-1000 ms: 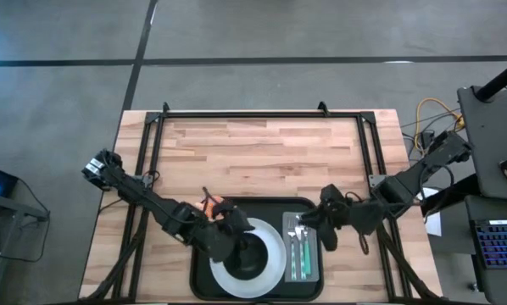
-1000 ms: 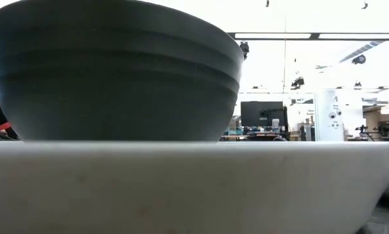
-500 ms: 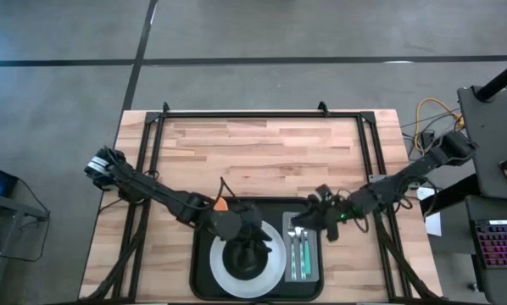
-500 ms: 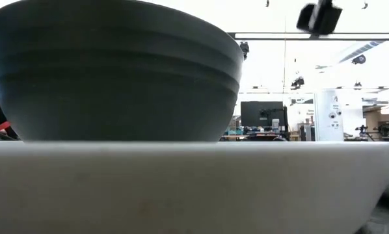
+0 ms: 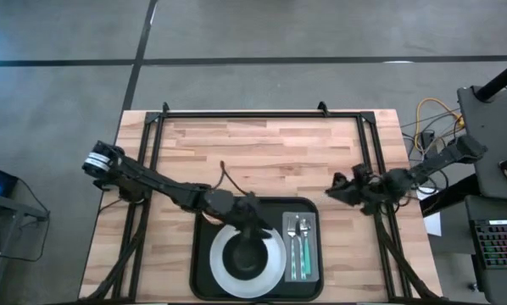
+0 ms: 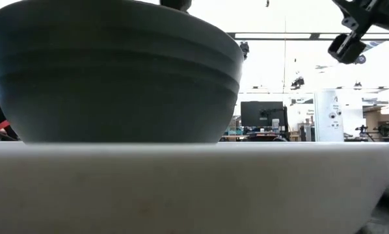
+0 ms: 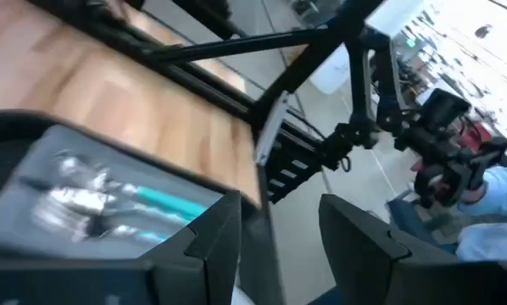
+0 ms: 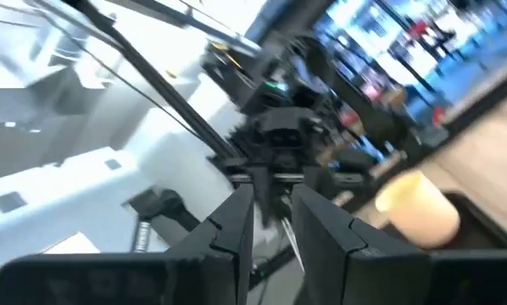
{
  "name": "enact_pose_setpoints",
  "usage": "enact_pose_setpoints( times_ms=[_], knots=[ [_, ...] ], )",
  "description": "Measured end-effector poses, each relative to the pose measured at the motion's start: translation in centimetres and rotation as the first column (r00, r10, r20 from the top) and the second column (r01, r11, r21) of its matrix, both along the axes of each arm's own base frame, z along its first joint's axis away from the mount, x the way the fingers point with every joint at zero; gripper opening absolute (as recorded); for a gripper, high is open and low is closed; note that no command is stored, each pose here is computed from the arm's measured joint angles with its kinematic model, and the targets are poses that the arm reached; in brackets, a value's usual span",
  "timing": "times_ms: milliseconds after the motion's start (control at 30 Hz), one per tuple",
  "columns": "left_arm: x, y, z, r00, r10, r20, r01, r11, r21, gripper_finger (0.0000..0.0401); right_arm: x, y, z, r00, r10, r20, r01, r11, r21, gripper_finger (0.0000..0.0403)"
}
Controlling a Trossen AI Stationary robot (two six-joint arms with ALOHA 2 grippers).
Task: Set up tray
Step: Return to Home Position
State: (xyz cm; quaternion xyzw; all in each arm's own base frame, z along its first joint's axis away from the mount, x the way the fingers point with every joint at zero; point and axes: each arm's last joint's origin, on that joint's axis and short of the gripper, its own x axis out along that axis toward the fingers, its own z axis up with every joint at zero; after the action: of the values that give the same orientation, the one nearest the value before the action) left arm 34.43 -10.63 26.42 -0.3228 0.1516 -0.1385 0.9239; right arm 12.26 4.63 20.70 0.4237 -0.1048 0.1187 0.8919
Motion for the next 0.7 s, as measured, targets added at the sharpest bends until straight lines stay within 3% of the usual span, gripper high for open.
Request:
enact_pose_setpoints(
  times_ms=[300,567,700],
  knots=[
    [-6.1,3.0,0.7,0.979,0.04,0.201,-0.041,0.999,-0.003,0.0141,-2.9,-1.1,0.1,0.99,0.025,0.137,-0.009,0.993,-0.116,0.0084],
    [-10.8,5.9,-0.2,0.947,0.138,0.289,-0.14,0.99,-0.014,0.0141,-3.8,-1.5,-0.8,0.997,0.025,0.077,-0.014,0.99,-0.14,0.0076],
    [-11.4,7.3,-0.1,0.938,0.079,0.336,-0.093,0.995,0.026,0.0141,-3.7,-1.5,-0.8,0.997,0.026,0.075,-0.015,0.991,-0.134,0.0071]
  ],
)
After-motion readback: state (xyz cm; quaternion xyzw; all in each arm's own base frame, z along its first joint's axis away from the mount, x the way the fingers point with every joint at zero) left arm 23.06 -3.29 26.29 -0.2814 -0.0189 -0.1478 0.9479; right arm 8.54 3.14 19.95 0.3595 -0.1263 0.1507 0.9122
